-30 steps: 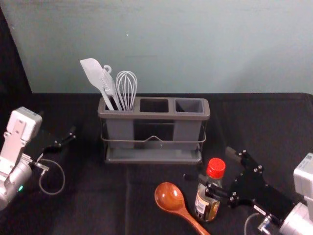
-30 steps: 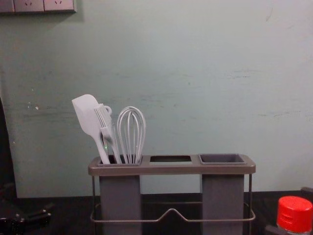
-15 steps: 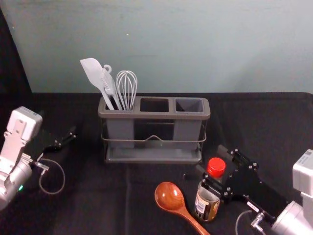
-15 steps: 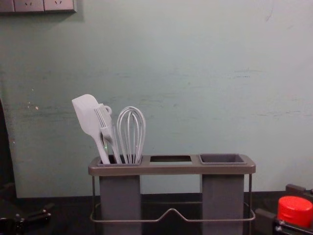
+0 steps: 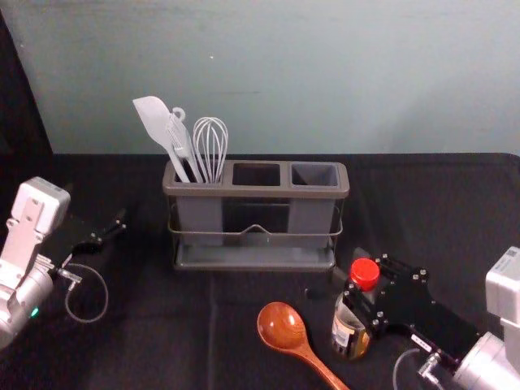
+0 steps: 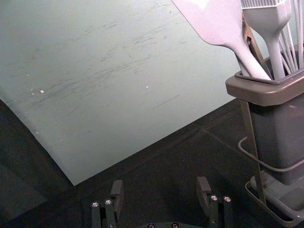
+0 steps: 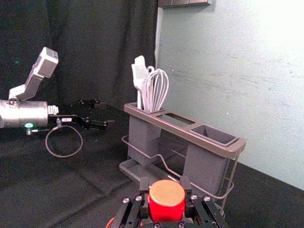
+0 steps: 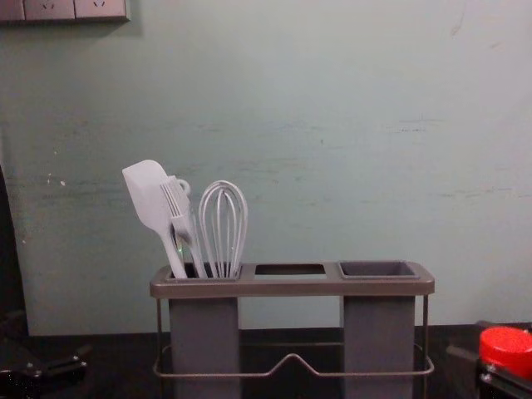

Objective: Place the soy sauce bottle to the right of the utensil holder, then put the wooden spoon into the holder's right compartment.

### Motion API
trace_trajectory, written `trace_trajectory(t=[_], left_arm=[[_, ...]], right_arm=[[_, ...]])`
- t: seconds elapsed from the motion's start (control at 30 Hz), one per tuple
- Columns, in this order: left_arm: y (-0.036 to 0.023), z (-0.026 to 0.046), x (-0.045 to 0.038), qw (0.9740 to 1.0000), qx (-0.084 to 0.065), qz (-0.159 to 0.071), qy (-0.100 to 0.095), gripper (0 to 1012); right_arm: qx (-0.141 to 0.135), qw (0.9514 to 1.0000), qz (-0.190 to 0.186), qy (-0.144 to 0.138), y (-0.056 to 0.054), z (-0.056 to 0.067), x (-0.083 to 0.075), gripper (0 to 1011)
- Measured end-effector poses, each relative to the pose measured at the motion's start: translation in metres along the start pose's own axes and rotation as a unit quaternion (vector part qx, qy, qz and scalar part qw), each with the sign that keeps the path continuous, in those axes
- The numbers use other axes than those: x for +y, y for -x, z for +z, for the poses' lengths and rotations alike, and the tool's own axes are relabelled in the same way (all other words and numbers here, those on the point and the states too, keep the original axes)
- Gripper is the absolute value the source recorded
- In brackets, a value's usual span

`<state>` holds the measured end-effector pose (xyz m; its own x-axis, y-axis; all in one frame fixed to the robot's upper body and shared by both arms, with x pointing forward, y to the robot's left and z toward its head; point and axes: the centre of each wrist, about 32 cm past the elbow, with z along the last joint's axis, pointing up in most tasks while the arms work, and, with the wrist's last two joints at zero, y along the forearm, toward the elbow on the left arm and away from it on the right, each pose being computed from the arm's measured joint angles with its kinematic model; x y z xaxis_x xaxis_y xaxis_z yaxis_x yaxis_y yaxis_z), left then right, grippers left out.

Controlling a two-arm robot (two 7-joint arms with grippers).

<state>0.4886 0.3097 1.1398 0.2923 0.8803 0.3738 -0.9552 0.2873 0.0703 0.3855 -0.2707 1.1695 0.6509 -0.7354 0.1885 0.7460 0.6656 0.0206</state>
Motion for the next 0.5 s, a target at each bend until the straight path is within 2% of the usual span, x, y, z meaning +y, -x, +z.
trace_trajectory(t=[0.13,0.23,0.5], left_arm=[[0.0000,0.0000,0.0000,1.0000,0.000,0.000,0.000,1011],[0.0000,0.0000,0.0000,1.0000,0.000,0.000,0.000,1012],[0.0000,0.0000,0.0000,1.0000,0.000,0.000,0.000,1012]], right_arm=[[-0.007,1.0000,-0.007,-0.001,-0.005,0.003,-0.003,390],[-0.014,0.9997,-0.018,0.002,-0.013,0.006,-0.006,392],[-0.027,0.9981,-0.055,0.006,-0.040,0.003,-0.004,390]])
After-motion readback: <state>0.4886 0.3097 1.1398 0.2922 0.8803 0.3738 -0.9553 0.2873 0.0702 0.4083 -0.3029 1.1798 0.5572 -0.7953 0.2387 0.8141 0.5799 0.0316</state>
